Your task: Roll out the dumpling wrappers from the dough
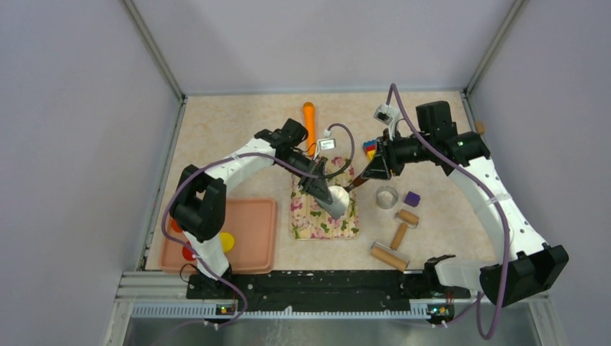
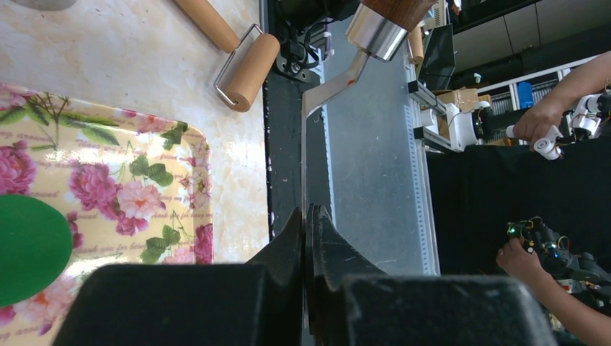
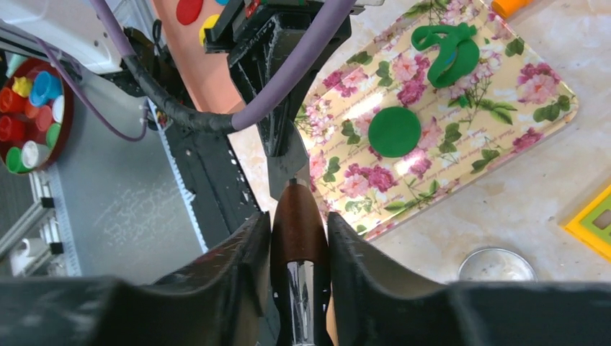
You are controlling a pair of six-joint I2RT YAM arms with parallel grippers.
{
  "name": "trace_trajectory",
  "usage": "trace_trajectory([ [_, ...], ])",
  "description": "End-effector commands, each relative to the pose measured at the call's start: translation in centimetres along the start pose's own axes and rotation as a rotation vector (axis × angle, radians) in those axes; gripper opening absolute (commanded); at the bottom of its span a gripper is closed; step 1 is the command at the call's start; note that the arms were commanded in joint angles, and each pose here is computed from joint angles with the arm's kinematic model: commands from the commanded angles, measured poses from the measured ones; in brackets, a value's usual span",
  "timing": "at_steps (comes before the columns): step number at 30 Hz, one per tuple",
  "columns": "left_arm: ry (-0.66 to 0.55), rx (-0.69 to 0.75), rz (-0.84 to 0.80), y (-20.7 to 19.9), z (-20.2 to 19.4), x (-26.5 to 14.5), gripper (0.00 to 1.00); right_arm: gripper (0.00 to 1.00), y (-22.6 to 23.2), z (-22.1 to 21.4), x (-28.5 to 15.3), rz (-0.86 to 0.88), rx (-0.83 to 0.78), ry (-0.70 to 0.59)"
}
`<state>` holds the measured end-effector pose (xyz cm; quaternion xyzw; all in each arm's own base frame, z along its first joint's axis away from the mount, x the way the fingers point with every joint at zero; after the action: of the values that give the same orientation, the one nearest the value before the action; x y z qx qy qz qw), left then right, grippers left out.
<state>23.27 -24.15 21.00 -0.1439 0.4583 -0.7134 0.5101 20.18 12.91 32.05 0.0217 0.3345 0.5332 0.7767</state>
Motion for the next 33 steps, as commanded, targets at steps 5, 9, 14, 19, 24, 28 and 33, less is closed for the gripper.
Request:
trace_trajectory([
  [5, -0.031, 0.003, -0.067, -0.2, 0.6, 0.0, 0.00, 0.31, -0.1, 0.6, -0.2, -0.024, -0.027, -0.049],
  [9, -0.032, 0.004, -0.066, -0.3, 0.6, 0.0, 0.00, 0.36, -0.4, 0.4, 0.2, -0.012, -0.016, -0.042],
  [14, -0.033, 0.000, -0.070, -0.2, 0.6, 0.0, 0.00, 0.40, -0.4, 0.0, 0.7, 0.003, -0.015, -0.024],
  [19, -0.033, -0.006, -0.076, -0.1, 0.6, 0.1, 0.00, 0.37, -0.4, -0.3, 0.9, 0.012, -0.008, -0.018],
  [24, -0.032, -0.010, -0.065, 0.2, 0.7, 0.2, 0.01, 0.00, -0.4, -0.4, 1.1, 0.034, -0.004, -0.021],
  [28, -0.011, -0.002, 0.088, 0.9, 0.8, -0.2, 0.39, 0.00, -1.1, -0.6, 0.9, 0.001, 0.042, -0.041],
  [33, -0.014, -0.035, 0.307, 1.4, -0.1, -2.2, 0.48, 0.00, -3.4, -2.2, -0.1, -0.126, 0.183, -0.108],
])
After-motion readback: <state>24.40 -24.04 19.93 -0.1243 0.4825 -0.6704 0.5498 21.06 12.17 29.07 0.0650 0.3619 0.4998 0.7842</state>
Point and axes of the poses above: each gripper's point midway between its finger pads, its own x axis out along the fingers, its own y axis along the line the jaws close on, z = x × y, the point moved 9 cm from there along -x, back along the fingers, and after that the axes turned 3 degrees about -x, right-handed, at the moved point
